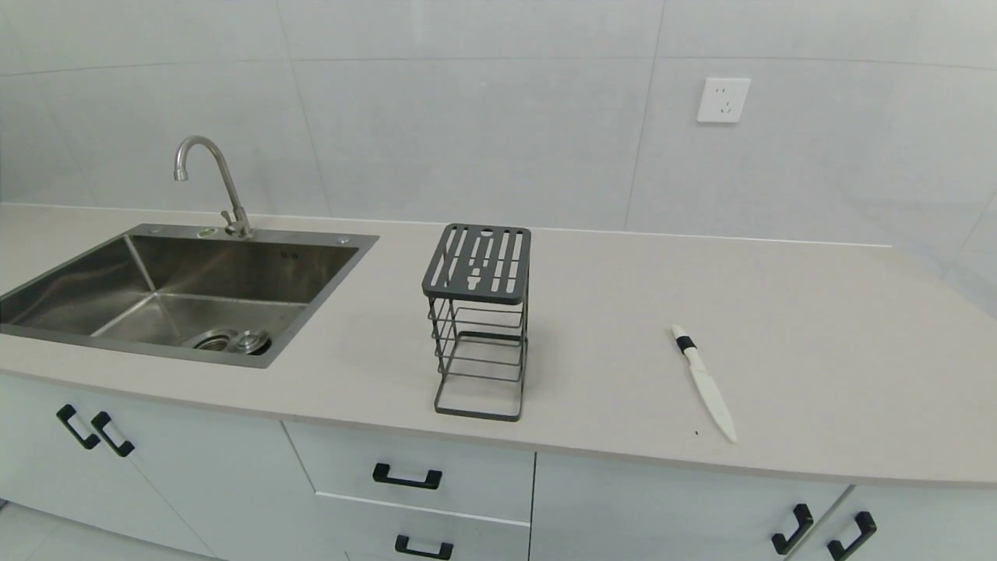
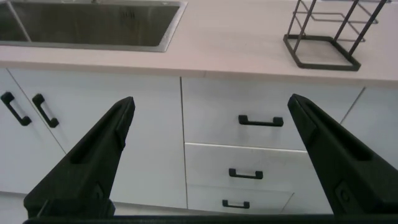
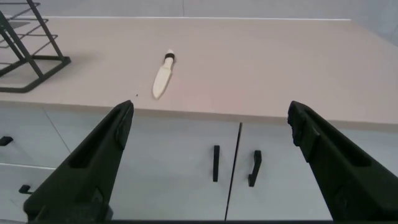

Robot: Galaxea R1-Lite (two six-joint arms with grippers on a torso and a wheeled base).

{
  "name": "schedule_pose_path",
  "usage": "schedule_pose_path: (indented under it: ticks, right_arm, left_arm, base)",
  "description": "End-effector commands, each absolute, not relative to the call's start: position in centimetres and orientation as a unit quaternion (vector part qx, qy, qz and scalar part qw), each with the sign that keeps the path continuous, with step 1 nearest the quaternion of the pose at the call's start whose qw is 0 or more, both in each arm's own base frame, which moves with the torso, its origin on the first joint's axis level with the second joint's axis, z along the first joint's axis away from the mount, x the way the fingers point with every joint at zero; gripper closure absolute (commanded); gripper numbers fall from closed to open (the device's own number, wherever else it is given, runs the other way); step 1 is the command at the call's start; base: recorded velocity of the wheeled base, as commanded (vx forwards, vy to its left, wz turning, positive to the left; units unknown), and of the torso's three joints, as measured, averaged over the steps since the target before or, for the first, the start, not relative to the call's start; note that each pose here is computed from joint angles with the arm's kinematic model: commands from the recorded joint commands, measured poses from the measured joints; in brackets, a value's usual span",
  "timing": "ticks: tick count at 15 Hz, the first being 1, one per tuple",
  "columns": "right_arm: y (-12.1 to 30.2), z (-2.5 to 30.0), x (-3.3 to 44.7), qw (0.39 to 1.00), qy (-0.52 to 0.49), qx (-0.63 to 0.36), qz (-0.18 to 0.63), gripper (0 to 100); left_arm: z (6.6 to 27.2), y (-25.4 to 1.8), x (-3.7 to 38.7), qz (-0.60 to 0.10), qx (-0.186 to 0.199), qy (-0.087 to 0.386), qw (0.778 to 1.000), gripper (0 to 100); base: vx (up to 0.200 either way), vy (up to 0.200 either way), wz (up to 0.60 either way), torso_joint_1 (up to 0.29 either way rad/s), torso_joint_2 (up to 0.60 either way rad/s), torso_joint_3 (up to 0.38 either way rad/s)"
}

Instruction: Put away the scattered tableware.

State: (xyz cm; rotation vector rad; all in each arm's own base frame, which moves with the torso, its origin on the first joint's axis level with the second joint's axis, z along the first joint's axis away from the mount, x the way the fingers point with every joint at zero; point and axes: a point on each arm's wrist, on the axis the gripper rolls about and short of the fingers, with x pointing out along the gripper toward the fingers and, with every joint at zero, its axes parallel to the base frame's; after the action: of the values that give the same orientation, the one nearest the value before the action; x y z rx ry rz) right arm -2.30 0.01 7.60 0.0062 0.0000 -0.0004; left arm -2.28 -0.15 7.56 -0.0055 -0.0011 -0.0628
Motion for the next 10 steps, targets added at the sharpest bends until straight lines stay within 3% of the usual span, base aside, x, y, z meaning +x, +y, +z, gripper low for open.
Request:
schedule_pose_path:
  ticks: [1, 6, 8, 10]
  right_arm:
    - [0.01, 7.60, -2.30, 1.000, 0.000, 0.003, 0.000, 0]
    - [0.01, 7.60, -2.30, 1.000, 0.000, 0.005, 0.000, 0]
    - [0.01, 7.60, -2.30, 1.000, 0.000, 0.005, 0.000, 0]
    - [0.01, 7.60, -2.30, 1.000, 0.000, 0.005, 0.000, 0]
  left_arm:
    - [7.57, -0.15, -2.27, -0.031, -0.003, 0.000, 1.000, 0]
    - [7.57, -0.15, -2.27, -0.031, -0.002, 0.000, 1.000, 0]
    - [7.57, -0.15, -2.27, -0.031, -0.002, 0.000, 1.000, 0]
    - [7.57, -0.15, -2.27, -0.032, -0.002, 0.000, 0.999, 0]
  base:
    - [0.000, 0.000, 0.00, 0.295, -0.59, -0.271]
    - [0.000, 0.000, 0.00, 0.301, -0.57, -0.285]
    - [0.000, 0.000, 0.00, 0.088, -0.19, -0.083]
    - [0.000, 0.000, -0.60, 0.024, -0.03, -0.019]
